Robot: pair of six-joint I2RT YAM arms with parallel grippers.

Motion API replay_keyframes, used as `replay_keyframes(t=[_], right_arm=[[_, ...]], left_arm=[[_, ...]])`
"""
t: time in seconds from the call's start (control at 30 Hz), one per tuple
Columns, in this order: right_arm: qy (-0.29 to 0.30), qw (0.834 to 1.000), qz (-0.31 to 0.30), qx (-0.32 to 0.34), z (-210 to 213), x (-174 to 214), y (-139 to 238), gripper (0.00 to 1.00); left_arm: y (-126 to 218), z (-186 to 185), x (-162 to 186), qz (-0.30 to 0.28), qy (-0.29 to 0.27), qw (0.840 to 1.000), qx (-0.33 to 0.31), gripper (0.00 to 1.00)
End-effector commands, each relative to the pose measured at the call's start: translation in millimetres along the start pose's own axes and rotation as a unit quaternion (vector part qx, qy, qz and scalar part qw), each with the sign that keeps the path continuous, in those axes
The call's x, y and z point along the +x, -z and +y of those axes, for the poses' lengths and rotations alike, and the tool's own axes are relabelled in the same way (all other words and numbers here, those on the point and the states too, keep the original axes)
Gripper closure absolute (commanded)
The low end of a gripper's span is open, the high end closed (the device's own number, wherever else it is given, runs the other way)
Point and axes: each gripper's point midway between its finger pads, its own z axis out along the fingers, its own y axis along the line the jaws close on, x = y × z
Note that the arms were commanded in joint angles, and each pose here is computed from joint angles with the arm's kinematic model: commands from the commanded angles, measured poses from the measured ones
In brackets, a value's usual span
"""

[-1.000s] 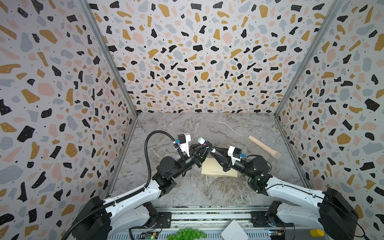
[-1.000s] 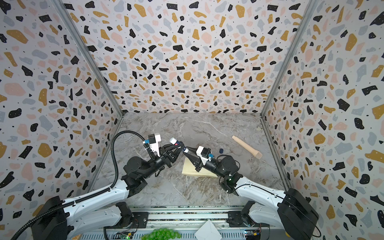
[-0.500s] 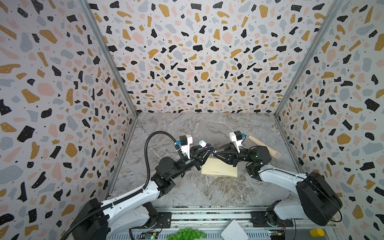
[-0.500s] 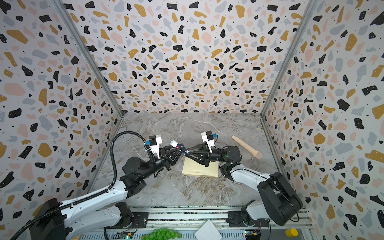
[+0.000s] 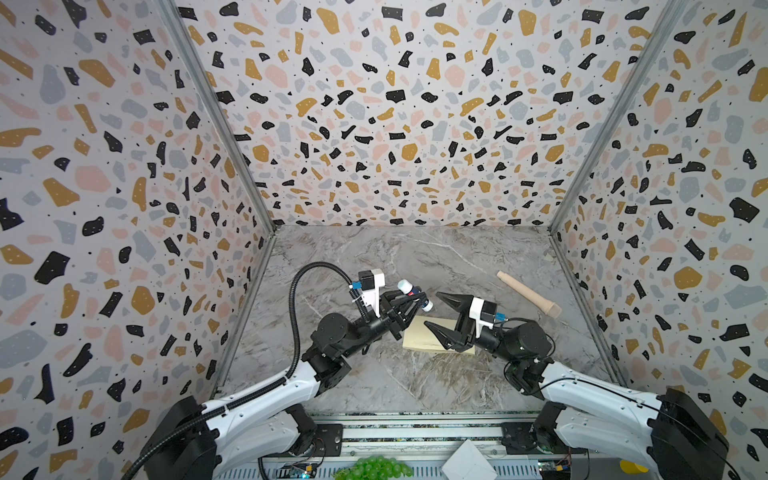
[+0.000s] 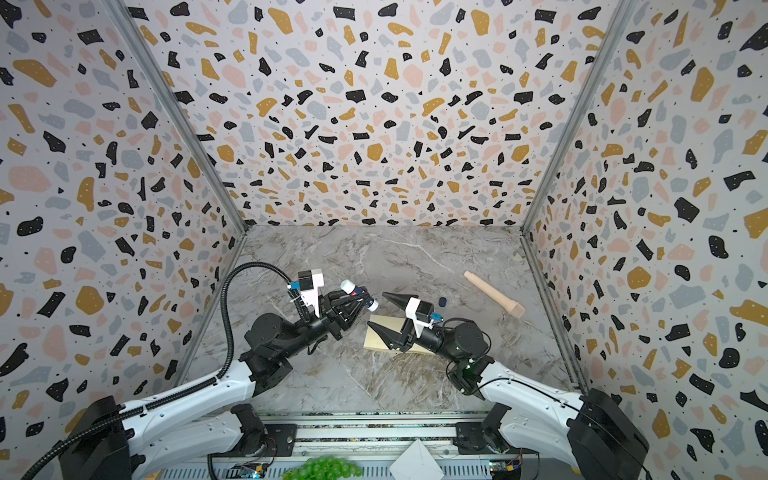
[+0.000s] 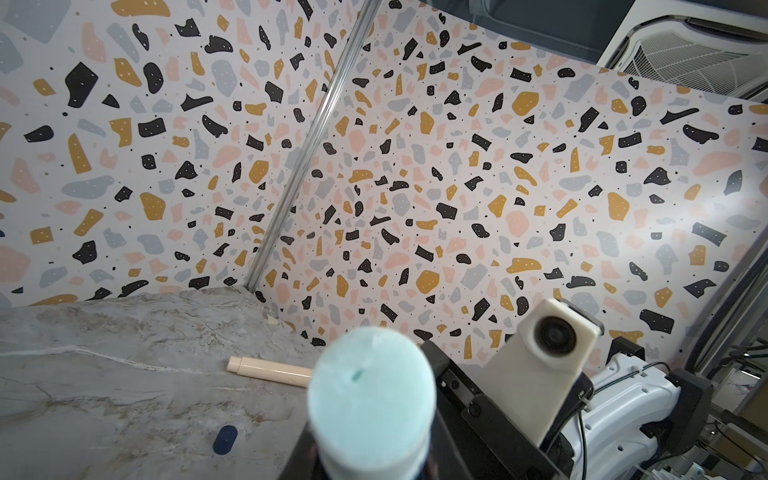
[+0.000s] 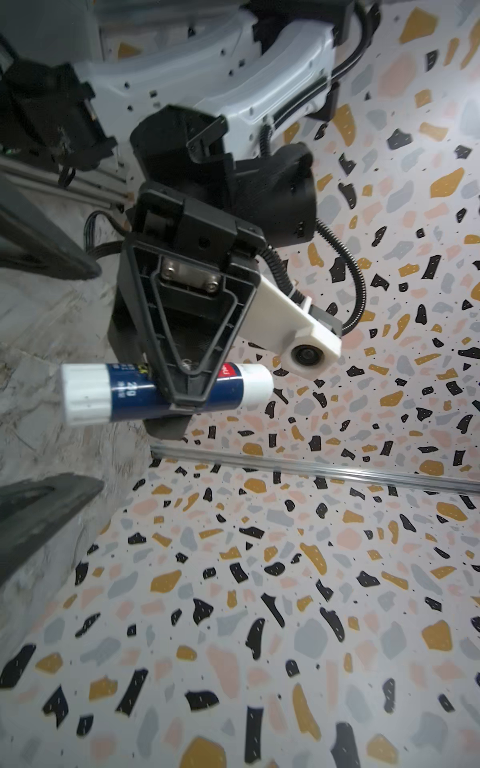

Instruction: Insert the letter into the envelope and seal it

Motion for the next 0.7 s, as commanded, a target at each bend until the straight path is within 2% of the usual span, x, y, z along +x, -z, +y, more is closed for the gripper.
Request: replay_keyframes(t=[0.0,0.23,0.53,0.67], right_arm=[[0.142,0.983,0.007,0.118,-28,-5,4,0.26],[0.216,0.965,-0.012,0.150,-16,-14,-1,0.36],[0.223,0.965,-0.018,0.141,-5,-15,-9,0.59],[0.224,0.964,-0.012,0.140,-4,-10,-12,0.62]], left_arm=[[-2,-10,-20,-0.032,-0.018,0.999,0.015,1.00],[-2,-9,-20,-0.032,-0.015,0.999,0.012,1.00],[-2,-9,-19,-0.032,-0.011,0.999,0.013,1.00],[-2,-9,-19,-0.033,-0.010,0.999,0.013,1.00]])
